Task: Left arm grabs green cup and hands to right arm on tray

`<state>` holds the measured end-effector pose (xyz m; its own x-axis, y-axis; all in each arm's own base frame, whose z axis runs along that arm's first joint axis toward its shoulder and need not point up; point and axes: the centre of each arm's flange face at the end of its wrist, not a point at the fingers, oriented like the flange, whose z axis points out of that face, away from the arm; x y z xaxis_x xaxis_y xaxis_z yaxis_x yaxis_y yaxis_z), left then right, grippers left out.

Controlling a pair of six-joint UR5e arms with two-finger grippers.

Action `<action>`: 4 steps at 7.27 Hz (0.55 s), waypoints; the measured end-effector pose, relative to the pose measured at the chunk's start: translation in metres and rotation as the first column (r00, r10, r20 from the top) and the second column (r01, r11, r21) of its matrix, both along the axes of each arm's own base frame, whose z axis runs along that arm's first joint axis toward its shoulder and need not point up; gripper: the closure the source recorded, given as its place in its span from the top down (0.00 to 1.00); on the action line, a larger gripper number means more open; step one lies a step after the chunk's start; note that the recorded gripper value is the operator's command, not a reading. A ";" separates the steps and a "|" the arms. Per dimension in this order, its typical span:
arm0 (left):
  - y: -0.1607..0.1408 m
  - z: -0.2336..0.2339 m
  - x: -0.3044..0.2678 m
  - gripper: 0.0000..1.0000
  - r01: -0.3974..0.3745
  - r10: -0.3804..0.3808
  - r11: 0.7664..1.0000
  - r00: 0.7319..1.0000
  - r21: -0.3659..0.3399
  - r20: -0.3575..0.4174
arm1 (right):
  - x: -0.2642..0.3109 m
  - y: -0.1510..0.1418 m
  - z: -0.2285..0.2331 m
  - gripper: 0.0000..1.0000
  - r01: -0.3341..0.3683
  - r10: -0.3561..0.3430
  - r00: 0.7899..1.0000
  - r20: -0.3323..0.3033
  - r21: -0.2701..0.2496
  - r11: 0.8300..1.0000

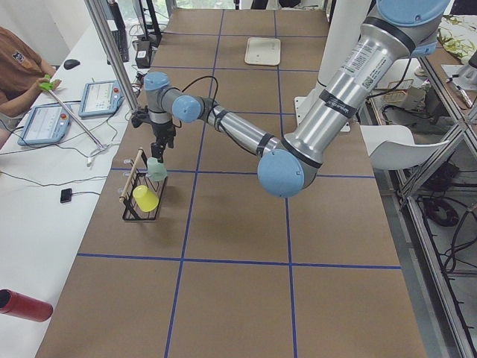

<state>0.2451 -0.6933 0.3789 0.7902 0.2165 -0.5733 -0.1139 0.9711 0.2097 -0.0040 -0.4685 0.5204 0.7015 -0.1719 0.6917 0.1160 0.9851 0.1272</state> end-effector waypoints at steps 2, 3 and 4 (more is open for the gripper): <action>-0.019 0.013 0.010 1.00 0.001 0.000 1.000 1.000 -0.030 0.015 | -0.002 0.000 -0.001 1.00 0.003 -0.003 1.000 0.001 0.001 1.000; -0.027 0.016 0.014 1.00 0.001 0.000 0.999 1.000 -0.044 0.021 | -0.002 0.000 -0.001 1.00 0.004 -0.004 1.000 0.002 0.002 1.000; -0.034 0.018 0.017 1.00 0.002 -0.001 0.999 1.000 -0.053 0.025 | -0.002 0.000 -0.001 1.00 0.004 -0.004 1.000 0.002 0.002 1.000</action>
<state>0.2625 -0.7270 0.3968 0.8050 0.1848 -0.5637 -0.1169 0.9810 0.1545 -0.0063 -0.4688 0.5191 0.6992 -0.1763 0.6929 0.1200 0.9843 0.1293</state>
